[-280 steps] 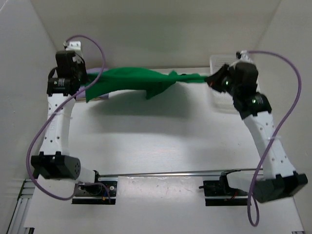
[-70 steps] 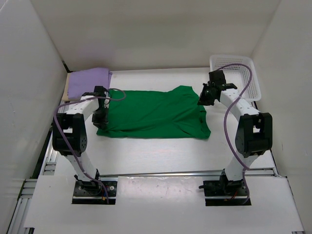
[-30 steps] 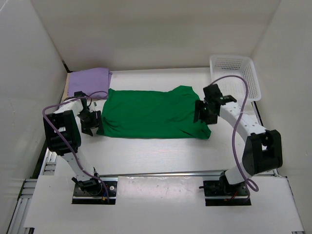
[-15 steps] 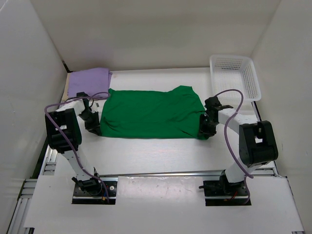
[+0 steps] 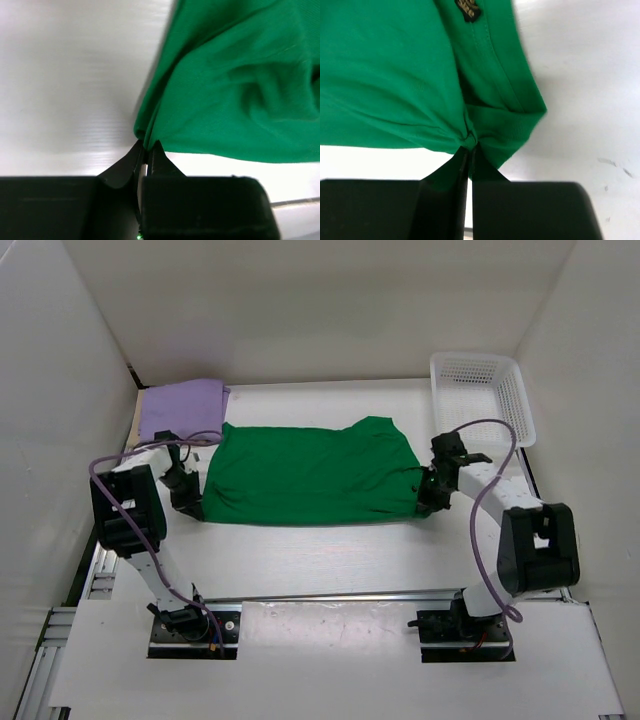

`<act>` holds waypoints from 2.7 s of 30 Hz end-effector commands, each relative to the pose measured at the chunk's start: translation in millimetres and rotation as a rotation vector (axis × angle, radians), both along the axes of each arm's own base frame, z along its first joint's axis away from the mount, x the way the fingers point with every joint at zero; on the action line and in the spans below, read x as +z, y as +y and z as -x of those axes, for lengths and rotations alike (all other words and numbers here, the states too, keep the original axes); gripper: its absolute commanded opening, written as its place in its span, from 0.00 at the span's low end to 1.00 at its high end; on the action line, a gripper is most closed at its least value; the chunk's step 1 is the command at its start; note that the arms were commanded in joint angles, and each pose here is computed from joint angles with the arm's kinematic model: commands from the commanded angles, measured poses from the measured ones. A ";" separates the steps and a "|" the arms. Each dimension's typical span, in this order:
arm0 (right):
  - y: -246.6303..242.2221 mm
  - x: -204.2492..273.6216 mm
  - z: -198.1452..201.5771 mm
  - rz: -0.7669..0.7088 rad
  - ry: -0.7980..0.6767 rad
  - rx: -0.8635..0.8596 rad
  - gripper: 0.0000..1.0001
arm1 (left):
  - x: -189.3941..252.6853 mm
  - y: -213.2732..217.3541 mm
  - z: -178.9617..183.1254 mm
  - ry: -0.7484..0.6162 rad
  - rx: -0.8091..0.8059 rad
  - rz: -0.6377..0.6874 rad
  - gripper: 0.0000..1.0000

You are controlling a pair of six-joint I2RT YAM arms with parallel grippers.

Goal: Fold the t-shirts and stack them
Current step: Fold the flattened tshirt in 1/3 of the way

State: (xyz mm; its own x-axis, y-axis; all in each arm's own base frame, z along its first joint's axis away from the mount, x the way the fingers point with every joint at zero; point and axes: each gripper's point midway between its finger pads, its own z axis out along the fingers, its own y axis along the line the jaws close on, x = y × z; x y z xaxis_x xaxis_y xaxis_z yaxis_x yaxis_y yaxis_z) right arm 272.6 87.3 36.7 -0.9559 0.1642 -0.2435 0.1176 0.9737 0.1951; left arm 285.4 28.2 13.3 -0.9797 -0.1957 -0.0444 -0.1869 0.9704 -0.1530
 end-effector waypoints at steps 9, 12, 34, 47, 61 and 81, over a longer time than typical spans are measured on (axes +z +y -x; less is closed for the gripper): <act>-7.6 5.8 -11.6 -0.055 0.125 -0.121 0.00 | 3.2 29.3 34.2 0.070 0.028 -0.148 0.10; -13.5 -10.5 -11.1 -0.052 0.180 -0.168 0.13 | 1.3 26.1 48.5 0.109 0.025 -0.140 0.10; -7.6 -8.9 12.6 -0.126 0.116 -0.170 0.70 | 91.8 -40.3 -26.4 -0.309 -0.182 -0.124 0.60; -17.0 -29.7 -20.6 -0.097 0.079 -0.246 0.40 | 44.7 -16.1 -53.3 -0.256 -0.171 -0.296 0.58; -12.0 -30.8 73.3 -0.129 0.265 -0.306 0.00 | 3.8 2.8 -24.5 -0.093 -0.181 -0.389 0.49; -9.4 -42.1 162.3 -0.157 0.365 -0.449 0.00 | 161.7 -19.3 -75.8 -0.479 -0.176 -0.491 0.87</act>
